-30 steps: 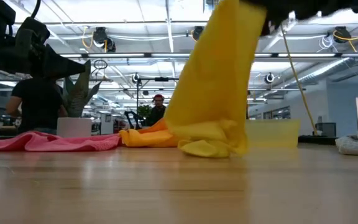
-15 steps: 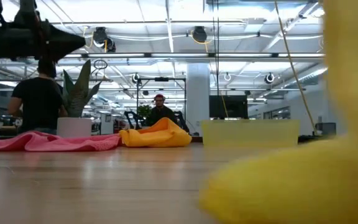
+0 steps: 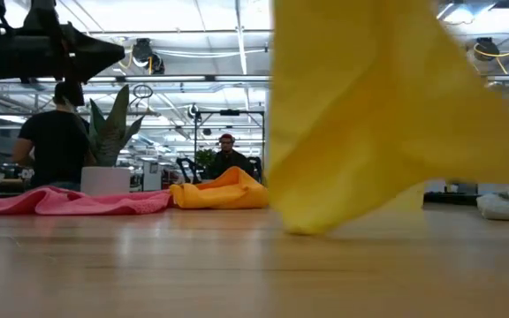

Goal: Fold microfiber towels
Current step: Fold the yellow kitchen towel

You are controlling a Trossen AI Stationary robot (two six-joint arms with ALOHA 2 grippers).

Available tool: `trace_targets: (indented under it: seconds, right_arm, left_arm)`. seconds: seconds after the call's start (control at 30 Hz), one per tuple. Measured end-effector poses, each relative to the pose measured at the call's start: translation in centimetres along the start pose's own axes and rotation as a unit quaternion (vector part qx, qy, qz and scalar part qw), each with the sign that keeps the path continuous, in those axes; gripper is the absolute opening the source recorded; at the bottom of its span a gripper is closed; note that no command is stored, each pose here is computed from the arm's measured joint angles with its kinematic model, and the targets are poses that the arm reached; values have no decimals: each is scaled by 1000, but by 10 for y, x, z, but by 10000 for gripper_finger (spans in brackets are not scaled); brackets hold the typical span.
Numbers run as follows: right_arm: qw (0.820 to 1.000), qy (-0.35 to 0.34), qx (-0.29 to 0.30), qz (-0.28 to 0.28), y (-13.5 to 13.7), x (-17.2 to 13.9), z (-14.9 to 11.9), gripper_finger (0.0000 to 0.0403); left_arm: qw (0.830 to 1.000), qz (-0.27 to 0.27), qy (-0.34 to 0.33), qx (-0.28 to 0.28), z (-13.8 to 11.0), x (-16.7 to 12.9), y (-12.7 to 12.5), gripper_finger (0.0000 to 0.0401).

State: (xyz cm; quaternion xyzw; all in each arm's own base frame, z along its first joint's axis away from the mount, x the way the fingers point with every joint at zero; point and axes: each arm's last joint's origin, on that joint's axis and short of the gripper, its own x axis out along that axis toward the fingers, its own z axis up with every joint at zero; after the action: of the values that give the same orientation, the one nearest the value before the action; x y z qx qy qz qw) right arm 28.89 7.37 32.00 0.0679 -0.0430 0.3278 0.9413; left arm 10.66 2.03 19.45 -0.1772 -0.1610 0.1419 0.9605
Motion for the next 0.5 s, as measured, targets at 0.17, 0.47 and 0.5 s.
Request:
trace_targets:
  seconds: [0.17, 0.47, 0.5]
  right_arm:
    - [990, 108, 83, 24, -1, 3, -18, 0]
    - [960, 206, 70, -174, 5, -12, -41, 0]
    - [959, 205, 67, -183, 4, -12, -41, 0]
  left_arm:
    - [989, -124, 60, 45, -12, 3, -16, 47]
    - [971, -171, 91, 139, -30, 9, -58, 46]
    - [966, -180, 99, 154, -30, 12, -66, 46]
